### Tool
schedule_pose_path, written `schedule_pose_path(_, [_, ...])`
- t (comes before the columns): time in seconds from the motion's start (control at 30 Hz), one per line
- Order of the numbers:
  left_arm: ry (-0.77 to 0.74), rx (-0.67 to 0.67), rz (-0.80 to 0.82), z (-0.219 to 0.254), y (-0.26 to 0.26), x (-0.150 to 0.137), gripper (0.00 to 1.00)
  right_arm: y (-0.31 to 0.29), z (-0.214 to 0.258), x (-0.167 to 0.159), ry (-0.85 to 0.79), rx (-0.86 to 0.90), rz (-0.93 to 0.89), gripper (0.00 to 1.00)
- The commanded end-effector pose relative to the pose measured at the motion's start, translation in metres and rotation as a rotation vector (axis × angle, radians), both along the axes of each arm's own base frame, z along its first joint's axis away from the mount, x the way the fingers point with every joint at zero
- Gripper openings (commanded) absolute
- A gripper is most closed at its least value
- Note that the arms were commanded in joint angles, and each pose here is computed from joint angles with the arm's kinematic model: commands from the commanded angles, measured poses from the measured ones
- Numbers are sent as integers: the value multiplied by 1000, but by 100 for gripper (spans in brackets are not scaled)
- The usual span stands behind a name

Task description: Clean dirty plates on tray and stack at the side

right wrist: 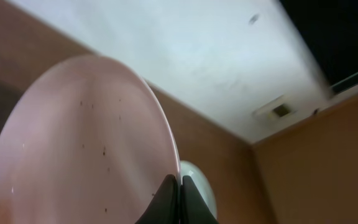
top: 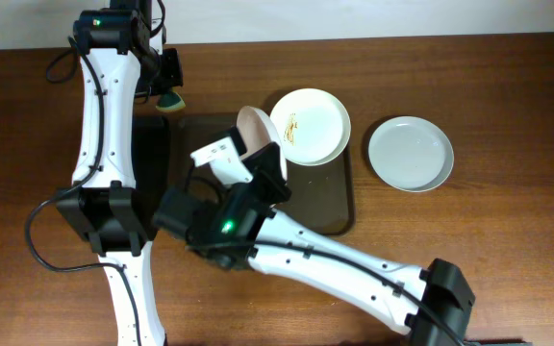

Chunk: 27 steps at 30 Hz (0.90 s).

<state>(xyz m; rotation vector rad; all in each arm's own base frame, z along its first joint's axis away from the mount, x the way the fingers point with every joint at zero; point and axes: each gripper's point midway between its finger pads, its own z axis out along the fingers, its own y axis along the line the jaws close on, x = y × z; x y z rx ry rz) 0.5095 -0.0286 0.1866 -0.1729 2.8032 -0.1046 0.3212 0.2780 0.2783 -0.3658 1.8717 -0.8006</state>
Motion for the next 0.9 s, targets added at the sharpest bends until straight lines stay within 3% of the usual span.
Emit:
schedule_pose_path(0.0, [2, -1, -18, -2, -1, 1, 1, -4, 45, -8, -193, -18, -30, 4])
schedule_pose_path(0.27, [0, -2, -18, -1, -1, 1, 0, -4, 39, -6, -170, 16, -29, 4])
schedule_pose_path(0.5, [0, -2, -18, -1, -1, 1, 1, -18, -58, 20, 429, 387, -34, 5])
schedule_pose_path(0.57, [0, -2, -18, -1, -1, 1, 1, -32, -71, 26, 593, 559, -62, 27])
schedule_pose_path(0.63, [0, -2, -18, -1, -1, 1, 0, -52, -86, 27, 763, 711, -119, 59])
schedule_pose_path(0.67, [0, -2, -18, -1, -1, 1, 1, -68, -99, 25, 872, 796, -177, 63])
schedule_pose_path(0.87, [-1, -2, -18, -1, -1, 1, 1, -116, -171, -4, 1177, 953, -332, 64])
